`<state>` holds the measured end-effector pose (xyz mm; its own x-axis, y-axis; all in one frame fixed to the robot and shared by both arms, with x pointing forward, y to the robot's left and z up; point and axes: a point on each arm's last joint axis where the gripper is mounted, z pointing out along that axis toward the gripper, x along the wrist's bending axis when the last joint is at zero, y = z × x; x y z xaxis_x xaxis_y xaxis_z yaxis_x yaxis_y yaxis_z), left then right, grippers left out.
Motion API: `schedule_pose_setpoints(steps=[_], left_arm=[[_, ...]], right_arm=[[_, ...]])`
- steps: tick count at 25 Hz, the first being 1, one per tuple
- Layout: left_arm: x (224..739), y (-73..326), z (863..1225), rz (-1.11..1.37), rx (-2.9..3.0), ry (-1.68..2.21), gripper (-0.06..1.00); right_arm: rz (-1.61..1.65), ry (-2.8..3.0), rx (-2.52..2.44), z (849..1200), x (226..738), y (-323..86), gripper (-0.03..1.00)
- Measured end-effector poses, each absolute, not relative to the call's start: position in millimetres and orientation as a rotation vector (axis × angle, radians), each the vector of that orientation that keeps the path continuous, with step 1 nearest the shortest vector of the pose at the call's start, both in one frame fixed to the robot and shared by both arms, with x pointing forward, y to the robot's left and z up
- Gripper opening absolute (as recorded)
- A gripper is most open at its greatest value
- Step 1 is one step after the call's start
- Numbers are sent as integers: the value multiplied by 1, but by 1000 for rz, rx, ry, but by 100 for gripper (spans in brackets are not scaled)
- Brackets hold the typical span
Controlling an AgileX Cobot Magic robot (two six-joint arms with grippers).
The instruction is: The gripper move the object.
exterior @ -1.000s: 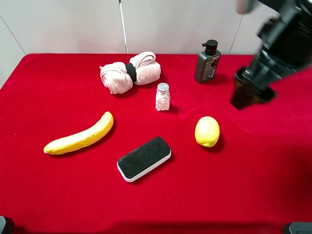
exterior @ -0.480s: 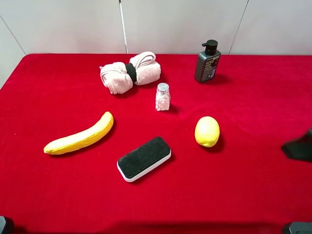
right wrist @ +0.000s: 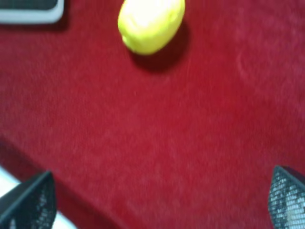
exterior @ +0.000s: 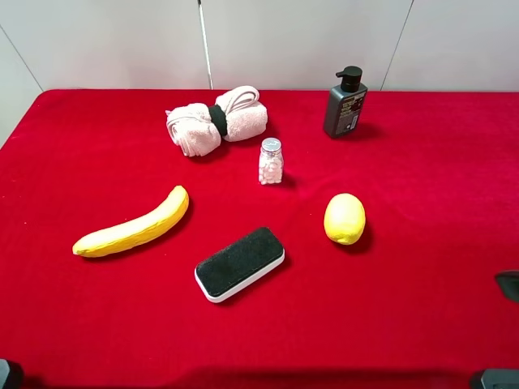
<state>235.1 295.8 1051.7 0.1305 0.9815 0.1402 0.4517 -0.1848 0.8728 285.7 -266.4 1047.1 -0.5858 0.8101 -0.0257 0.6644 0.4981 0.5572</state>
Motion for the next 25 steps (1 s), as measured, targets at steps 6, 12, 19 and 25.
schedule_pose_setpoints(steps=[6, 12, 19, 25], left_arm=[[235, 296, 1052, 994, 1733, 1393, 88], [235, 296, 1052, 994, 1733, 1393, 88], [235, 296, 1052, 994, 1733, 1393, 88], [235, 296, 1052, 994, 1733, 1393, 88]], right_arm=[[872, 2385, 1209, 1050, 279, -271, 69], [1044, 2272, 1153, 1049, 267, -280, 69], [1147, 2100, 1177, 1052, 253, -292, 69], [1157, 1856, 1273, 1052, 237, -301, 69]])
